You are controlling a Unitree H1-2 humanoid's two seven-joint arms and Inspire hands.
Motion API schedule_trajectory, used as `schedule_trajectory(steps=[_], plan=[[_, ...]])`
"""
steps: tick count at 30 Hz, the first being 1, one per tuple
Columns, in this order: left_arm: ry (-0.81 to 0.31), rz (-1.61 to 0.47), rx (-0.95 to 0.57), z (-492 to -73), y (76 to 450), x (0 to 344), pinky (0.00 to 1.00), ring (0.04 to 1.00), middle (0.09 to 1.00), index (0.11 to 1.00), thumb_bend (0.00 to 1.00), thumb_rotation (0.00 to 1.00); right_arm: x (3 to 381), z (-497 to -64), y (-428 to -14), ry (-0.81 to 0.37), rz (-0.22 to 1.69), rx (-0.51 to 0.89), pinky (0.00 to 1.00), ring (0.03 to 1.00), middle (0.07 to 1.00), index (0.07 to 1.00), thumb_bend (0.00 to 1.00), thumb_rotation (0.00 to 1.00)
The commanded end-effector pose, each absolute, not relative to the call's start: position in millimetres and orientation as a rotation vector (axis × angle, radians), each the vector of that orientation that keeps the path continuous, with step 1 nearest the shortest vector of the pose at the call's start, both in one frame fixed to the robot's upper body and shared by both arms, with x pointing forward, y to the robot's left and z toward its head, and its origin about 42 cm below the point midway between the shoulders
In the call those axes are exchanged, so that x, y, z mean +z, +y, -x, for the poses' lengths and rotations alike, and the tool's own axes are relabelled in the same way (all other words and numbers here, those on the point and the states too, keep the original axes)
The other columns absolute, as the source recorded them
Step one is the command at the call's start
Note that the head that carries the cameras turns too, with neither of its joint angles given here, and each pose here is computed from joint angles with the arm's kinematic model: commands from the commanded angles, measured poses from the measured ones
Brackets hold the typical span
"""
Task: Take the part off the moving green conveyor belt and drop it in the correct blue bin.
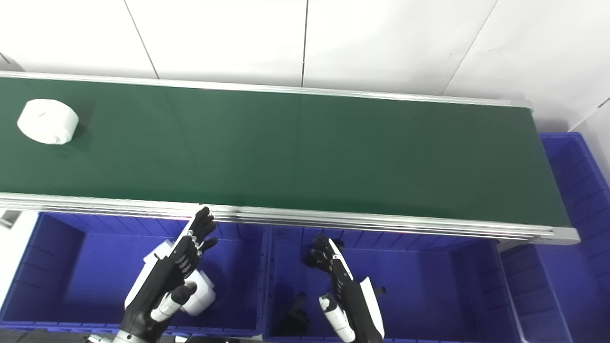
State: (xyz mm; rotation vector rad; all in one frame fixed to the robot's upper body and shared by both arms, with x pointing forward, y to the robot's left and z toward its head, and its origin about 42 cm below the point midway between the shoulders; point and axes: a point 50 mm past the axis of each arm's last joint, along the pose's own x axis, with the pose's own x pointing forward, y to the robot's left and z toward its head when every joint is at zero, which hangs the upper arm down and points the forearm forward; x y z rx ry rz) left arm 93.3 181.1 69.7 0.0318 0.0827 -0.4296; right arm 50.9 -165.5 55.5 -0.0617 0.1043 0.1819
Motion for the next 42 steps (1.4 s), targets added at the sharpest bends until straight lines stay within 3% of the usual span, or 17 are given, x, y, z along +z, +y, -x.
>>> schedule_trajectory(steps=[1,14,24,32,36,42], plan=[[0.029,-0.016,-0.428,-92,180,77,0.94,0.987,1.0,1.0,0.93,0.85,62,-50,-165,0.061,0.05,0.187,0.89,0.894,0.926,0.949,0.87,1.0],[0.032,-0.019,-0.426,-92,187,76,0.95,0.991,1.0,1.0,0.94,0.86,62,-50,-157,0.049,0.045,0.184,0.9,0.904,0.938,0.953,0.86,1.0],[0.029,-0.022,-0.427,-93,188,75,0.94,0.989,0.999,1.0,0.96,0.86,63,-50,-155,0.049,0.042,0.173,0.97,0.949,0.98,0.974,0.88,1.0],[0.027,-0.032,-0.427,-92,190,75,0.94,0.987,0.998,1.0,0.95,0.86,63,-50,-155,0.034,0.053,0.12,0.98,0.976,0.998,0.991,0.92,1.0],[0.025,-0.049,-0.41,-93,193,76,0.93,0.985,1.0,1.0,0.97,0.91,62,-51,-154,0.023,0.052,0.102,0.98,0.99,1.0,0.999,0.9,1.0],[0.023,-0.051,-0.402,-97,197,73,0.93,0.996,1.0,1.0,0.96,0.9,56,-54,-153,0.028,0.044,0.099,0.98,0.98,1.0,1.0,0.89,1.0]])
